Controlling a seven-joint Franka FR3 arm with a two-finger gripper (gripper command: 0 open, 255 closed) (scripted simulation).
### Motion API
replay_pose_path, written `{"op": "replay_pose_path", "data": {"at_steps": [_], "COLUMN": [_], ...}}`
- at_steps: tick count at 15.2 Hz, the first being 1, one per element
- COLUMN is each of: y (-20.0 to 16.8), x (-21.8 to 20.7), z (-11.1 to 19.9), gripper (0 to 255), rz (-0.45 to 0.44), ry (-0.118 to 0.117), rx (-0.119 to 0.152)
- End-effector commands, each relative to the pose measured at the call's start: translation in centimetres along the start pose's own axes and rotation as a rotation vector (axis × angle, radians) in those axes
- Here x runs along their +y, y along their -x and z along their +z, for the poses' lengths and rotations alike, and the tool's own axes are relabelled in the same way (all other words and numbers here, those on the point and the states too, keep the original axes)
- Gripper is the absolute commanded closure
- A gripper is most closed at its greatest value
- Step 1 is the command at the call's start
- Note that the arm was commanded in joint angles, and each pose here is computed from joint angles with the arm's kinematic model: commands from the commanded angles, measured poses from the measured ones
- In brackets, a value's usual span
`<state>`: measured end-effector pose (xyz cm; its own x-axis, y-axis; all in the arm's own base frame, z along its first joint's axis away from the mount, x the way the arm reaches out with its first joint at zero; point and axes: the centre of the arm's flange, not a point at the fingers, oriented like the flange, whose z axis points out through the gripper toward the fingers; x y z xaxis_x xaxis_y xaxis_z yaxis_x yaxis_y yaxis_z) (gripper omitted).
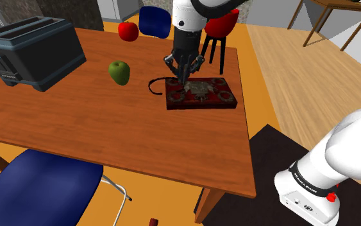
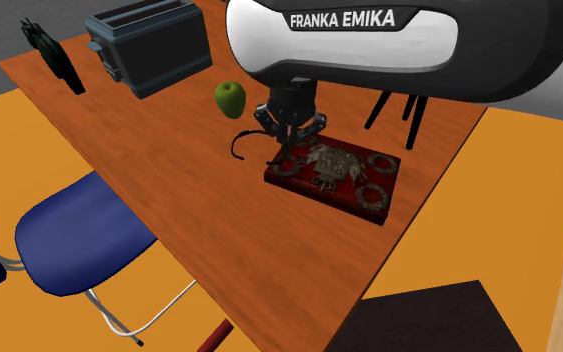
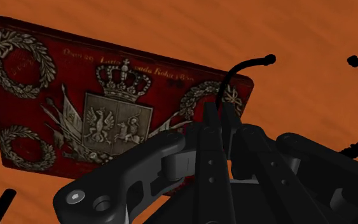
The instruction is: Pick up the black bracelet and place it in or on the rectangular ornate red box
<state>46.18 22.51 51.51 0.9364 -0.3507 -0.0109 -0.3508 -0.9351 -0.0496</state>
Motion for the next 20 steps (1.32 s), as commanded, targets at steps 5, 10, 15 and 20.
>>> {"op": "replay_pose_path", "data": {"at_steps": [5, 10, 15, 20], "y": [-2.9, -5.2, -6.1, -6.1], "x": [7.5, 13.6, 15.8, 15.9], "z": [-0.4, -0.8, 0.6, 3.2], "gripper": [255, 255, 255, 255], "rz": [-0.002, -0.002, -0.002, -0.002], "ry": [0.0, 0.0, 0.0, 0.0], "rx": [0.0, 0.0, 0.0, 0.0]}}
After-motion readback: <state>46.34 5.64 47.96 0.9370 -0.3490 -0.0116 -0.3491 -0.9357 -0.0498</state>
